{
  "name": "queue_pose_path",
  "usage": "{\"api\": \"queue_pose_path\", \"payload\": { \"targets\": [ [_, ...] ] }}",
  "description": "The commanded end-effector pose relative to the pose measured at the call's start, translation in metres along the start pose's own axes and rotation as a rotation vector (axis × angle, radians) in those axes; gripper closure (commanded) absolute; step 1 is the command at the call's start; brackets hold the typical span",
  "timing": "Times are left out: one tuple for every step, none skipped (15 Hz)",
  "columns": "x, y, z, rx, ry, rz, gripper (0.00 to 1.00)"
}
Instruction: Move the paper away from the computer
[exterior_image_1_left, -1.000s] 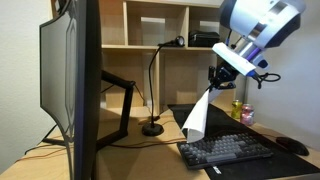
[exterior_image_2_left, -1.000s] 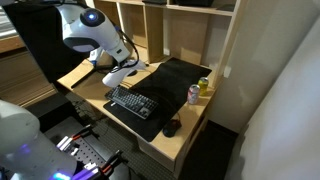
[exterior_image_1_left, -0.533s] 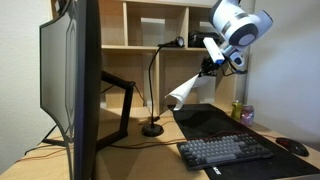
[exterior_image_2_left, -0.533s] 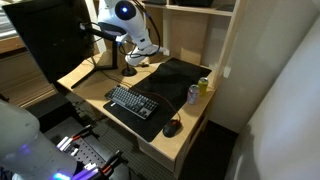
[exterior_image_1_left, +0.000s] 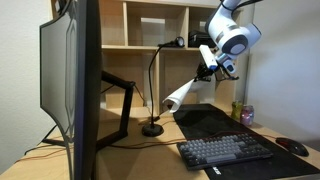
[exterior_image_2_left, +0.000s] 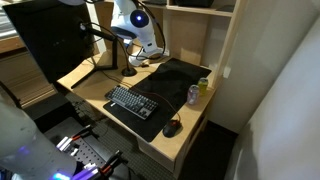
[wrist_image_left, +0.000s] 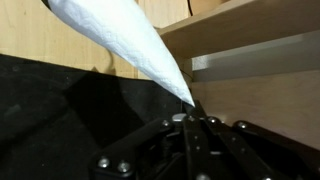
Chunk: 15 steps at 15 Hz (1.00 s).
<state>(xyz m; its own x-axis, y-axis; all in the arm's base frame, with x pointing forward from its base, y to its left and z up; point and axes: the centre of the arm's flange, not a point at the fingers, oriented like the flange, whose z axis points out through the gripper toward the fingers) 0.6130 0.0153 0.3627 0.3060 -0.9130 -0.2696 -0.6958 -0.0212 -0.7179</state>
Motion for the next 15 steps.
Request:
{"api": "queue_pose_path", "payload": {
  "targets": [
    [0.025,0.058,0.018,-0.06,0.139,-0.037,1.0],
    [0.036,0.078,0.026,-0.081,0.183,-0.055,1.0],
    [0.045,0.097,0.034,-0.107,0.217,-0.048,1.0],
    [0.051,0.113,0.04,-0.122,0.244,-0.038,1.0],
    [0.059,0.127,0.047,-0.138,0.266,-0.022,1.0],
    [0.065,0.138,0.051,-0.149,0.291,-0.012,1.0],
    [0.069,0.144,0.055,-0.158,0.309,-0.013,1.0],
    [0.072,0.15,0.057,-0.166,0.326,-0.016,1.0],
    [0.074,0.152,0.061,-0.174,0.339,-0.026,1.0],
    [0.075,0.155,0.065,-0.187,0.349,-0.04,1.0],
    [0.075,0.16,0.069,-0.202,0.36,-0.058,1.0],
    [0.077,0.167,0.074,-0.227,0.366,-0.07,1.0],
    [0.078,0.173,0.076,-0.247,0.363,-0.073,1.0],
    [0.08,0.182,0.08,-0.276,0.347,-0.058,1.0],
    [0.084,0.192,0.084,-0.302,0.331,-0.047,1.0]
  ]
}}
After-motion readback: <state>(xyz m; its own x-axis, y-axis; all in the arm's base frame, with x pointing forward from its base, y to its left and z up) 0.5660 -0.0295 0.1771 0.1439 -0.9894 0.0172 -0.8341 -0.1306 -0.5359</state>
